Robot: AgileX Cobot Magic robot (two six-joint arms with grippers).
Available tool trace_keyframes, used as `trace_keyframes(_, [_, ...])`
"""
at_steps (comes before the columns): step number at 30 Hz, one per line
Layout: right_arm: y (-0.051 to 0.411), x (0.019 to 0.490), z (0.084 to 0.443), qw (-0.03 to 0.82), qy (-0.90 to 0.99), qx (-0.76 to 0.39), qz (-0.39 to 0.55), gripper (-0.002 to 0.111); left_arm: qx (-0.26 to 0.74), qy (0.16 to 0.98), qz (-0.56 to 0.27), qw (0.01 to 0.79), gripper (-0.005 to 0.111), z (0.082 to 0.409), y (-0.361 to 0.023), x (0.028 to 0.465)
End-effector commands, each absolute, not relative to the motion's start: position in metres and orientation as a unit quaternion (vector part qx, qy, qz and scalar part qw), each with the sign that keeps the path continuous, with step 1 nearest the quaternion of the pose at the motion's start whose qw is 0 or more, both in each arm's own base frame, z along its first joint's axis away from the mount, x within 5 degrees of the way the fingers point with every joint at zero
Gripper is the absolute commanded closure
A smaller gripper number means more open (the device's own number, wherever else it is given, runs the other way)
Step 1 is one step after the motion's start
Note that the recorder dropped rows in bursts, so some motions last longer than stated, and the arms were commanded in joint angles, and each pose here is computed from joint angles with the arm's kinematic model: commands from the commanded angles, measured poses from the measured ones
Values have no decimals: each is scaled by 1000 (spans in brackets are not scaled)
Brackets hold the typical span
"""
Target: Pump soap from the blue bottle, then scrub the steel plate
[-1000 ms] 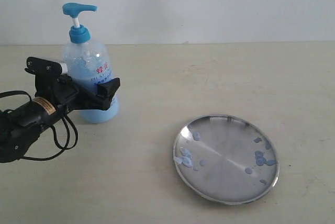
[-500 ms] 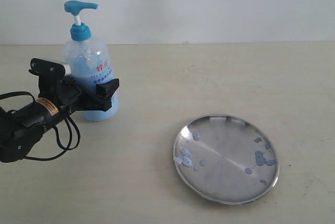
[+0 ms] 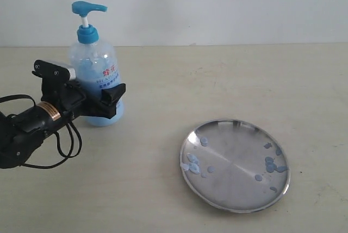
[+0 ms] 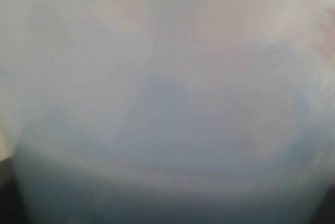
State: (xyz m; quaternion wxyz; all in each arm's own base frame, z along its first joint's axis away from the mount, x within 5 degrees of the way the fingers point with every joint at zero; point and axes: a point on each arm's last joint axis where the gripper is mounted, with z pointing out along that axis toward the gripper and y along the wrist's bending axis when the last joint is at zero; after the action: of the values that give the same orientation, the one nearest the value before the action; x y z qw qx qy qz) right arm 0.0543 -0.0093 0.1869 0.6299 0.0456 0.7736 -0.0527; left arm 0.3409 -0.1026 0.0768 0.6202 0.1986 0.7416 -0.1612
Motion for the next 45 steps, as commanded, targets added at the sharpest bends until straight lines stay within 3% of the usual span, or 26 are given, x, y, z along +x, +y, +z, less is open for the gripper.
trace_keyframes(1, [-10,54,189,633,769,20,-84,107,283,712,-175,619,102,82,-114,335])
trace_keyframes(8, [-9,55,195,663,744,20,-77,107,324,677,-151,643,102,106,-116,336])
trace_keyframes(17, [-6,55,220,754,627,162,110,107,362,679,-134,625,102,109,-117,334])
trace_keyframes(29, [-8,64,229,769,596,183,139,107,413,652,-145,619,102,109,-157,318])
trace_keyframes(34, [-6,102,245,739,651,132,113,107,414,650,-131,623,102,109,-158,318])
trace_keyframes(36, [6,145,263,710,687,53,147,107,417,654,-130,618,102,108,-158,318])
trace_keyframes(39, [42,224,281,601,717,-142,323,107,437,656,-123,603,102,104,-158,317])
trace_keyframes(42, [62,287,298,554,707,-178,402,107,468,645,-121,592,102,102,-160,314])
trace_keyframes(45, [81,313,315,563,688,-214,406,107,466,647,-120,592,102,102,-160,314])
